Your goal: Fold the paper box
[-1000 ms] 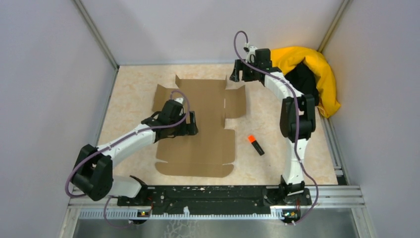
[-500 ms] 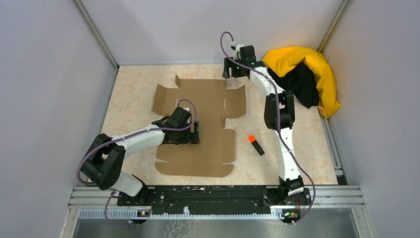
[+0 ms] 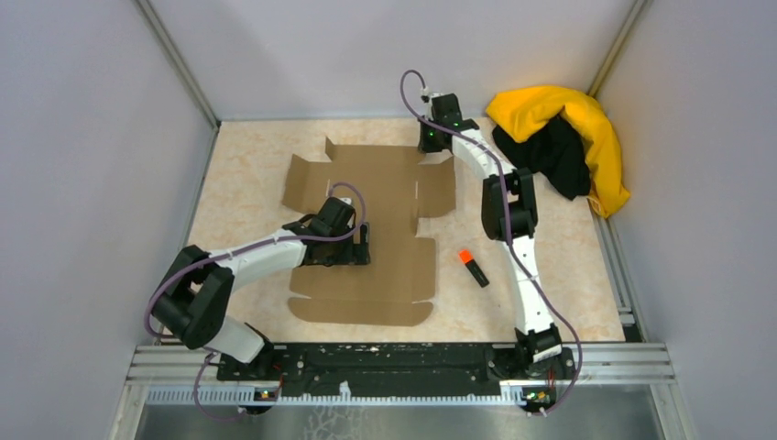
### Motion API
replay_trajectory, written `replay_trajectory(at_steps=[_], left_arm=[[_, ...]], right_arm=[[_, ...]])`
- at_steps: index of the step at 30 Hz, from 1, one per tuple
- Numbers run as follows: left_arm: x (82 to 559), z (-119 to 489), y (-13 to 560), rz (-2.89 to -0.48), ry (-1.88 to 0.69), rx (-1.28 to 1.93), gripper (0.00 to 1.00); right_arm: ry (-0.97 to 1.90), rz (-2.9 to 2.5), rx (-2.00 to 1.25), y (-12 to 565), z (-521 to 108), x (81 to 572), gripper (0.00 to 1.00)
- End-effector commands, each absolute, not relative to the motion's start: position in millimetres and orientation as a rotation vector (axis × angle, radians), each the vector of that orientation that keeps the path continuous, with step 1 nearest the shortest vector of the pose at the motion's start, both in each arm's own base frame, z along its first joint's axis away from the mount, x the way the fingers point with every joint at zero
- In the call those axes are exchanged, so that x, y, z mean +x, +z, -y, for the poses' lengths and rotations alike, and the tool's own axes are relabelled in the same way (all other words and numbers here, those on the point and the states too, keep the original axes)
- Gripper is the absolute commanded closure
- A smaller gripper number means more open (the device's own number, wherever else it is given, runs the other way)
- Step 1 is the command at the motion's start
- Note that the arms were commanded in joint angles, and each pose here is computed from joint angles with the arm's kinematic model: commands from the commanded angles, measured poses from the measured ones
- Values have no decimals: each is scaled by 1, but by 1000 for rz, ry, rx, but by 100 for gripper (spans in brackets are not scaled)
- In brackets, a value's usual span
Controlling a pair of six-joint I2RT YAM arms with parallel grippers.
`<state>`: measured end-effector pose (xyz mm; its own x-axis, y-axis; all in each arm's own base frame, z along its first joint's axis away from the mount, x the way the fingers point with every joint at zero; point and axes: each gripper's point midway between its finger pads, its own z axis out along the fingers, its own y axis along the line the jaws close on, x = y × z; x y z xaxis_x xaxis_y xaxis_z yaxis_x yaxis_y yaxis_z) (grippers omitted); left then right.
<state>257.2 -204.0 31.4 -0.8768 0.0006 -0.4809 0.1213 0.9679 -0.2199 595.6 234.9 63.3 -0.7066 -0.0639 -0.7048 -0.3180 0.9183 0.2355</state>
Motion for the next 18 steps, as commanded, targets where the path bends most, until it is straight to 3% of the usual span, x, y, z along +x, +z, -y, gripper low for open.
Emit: replay_trajectory(at_steps=[1, 18], left_arm=[[262, 207, 23, -2611, -323, 72, 2], [282, 195, -44, -2702, -192, -66, 2]], right_arm=[[396, -2264, -220, 88, -227, 602, 100], [506, -2079, -186, 192, -194, 495, 100]])
